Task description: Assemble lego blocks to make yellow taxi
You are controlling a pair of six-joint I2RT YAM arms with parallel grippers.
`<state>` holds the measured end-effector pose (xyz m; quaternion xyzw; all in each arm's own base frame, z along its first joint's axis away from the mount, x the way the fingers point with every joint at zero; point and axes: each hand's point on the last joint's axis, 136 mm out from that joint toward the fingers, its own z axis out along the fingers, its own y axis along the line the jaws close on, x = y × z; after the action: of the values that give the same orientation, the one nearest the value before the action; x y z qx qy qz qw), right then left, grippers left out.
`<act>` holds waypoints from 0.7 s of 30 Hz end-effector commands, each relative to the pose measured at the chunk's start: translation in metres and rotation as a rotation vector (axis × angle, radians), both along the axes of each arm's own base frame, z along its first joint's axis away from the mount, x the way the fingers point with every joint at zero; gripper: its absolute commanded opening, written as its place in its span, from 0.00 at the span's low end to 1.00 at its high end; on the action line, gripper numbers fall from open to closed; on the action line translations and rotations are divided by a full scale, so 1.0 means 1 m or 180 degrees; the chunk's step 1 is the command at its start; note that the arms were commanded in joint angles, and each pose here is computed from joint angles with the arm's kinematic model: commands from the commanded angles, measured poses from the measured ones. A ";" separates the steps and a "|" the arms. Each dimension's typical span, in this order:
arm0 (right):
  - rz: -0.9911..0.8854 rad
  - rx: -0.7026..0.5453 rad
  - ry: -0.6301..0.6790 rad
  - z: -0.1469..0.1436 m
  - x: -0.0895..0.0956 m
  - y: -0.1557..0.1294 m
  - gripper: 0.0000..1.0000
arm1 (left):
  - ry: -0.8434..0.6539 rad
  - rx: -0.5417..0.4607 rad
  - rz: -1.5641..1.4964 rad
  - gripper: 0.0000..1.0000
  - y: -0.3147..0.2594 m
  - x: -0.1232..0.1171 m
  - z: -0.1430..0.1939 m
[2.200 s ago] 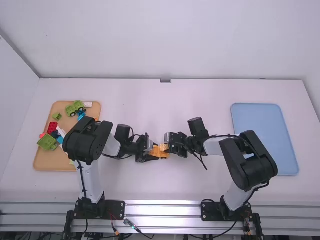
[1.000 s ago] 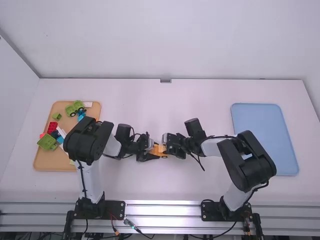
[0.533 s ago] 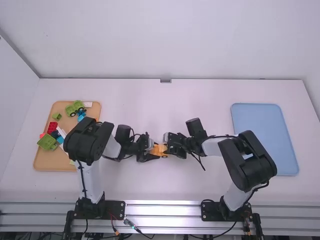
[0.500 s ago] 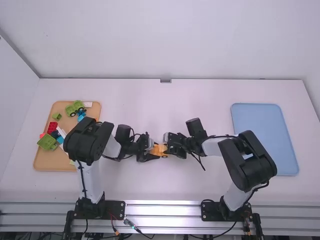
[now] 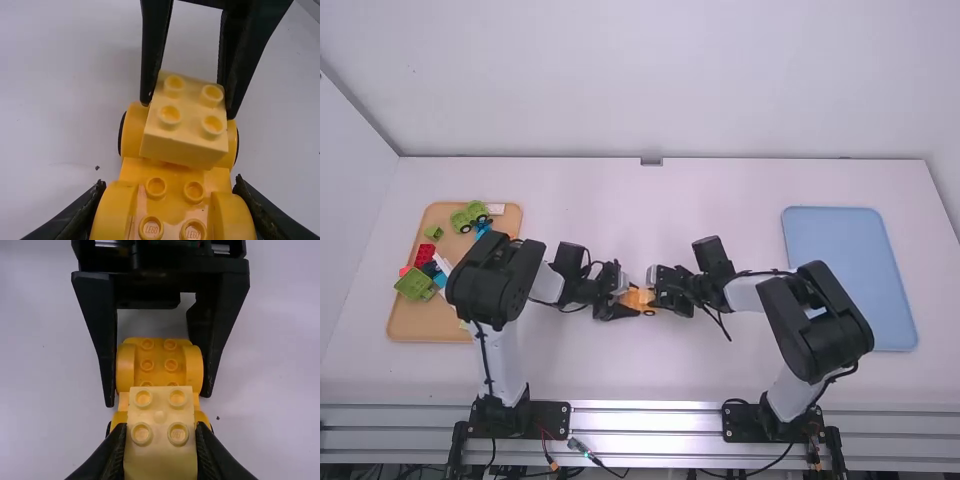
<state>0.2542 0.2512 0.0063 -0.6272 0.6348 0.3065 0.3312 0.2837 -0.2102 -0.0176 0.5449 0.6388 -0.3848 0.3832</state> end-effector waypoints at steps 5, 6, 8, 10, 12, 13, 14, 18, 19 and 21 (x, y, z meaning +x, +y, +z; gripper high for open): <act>-0.0010 -0.0015 0.0071 -0.002 0.000 0.000 0.00 | 0.0069 0.0318 0.0249 0.55 0.012 -0.005 -0.027; -0.0014 -0.0015 0.0074 -0.002 0.000 0.000 0.00 | 0.0073 0.0326 0.0272 0.55 0.012 -0.004 -0.028; -0.0012 -0.0016 0.0074 -0.002 0.000 0.000 0.00 | 0.0073 0.0329 0.0293 0.55 0.013 -0.004 -0.028; -0.0006 -0.0015 0.0071 -0.002 0.000 0.000 0.00 | 0.0072 0.0321 0.0289 0.55 0.013 -0.004 -0.028; -0.0013 -0.0016 0.0076 -0.002 0.000 0.000 0.00 | 0.0070 0.0326 0.0292 0.55 0.013 -0.004 -0.028; -0.0014 -0.0020 0.0078 -0.003 0.000 -0.001 0.00 | 0.0066 0.0330 0.0295 0.55 0.013 -0.004 -0.028; -0.0014 -0.0029 0.0080 -0.003 -0.001 -0.001 0.00 | 0.0067 0.0338 0.0302 0.55 0.013 -0.003 -0.028; -0.0022 -0.0032 0.0089 -0.003 0.000 -0.001 0.02 | 0.0068 0.0371 0.0321 0.55 0.014 -0.003 -0.030; -0.0017 -0.0031 0.0088 -0.003 -0.001 -0.001 0.12 | 0.0062 0.0369 0.0322 0.55 0.014 -0.003 -0.030; -0.0011 -0.0024 0.0085 -0.003 -0.001 -0.001 0.23 | 0.0065 0.0371 0.0321 0.55 0.014 -0.003 -0.030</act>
<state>0.2527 0.2504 0.0051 -0.6266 0.6371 0.3078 0.3267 0.2835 -0.2088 -0.0198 0.5513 0.6343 -0.3619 0.4036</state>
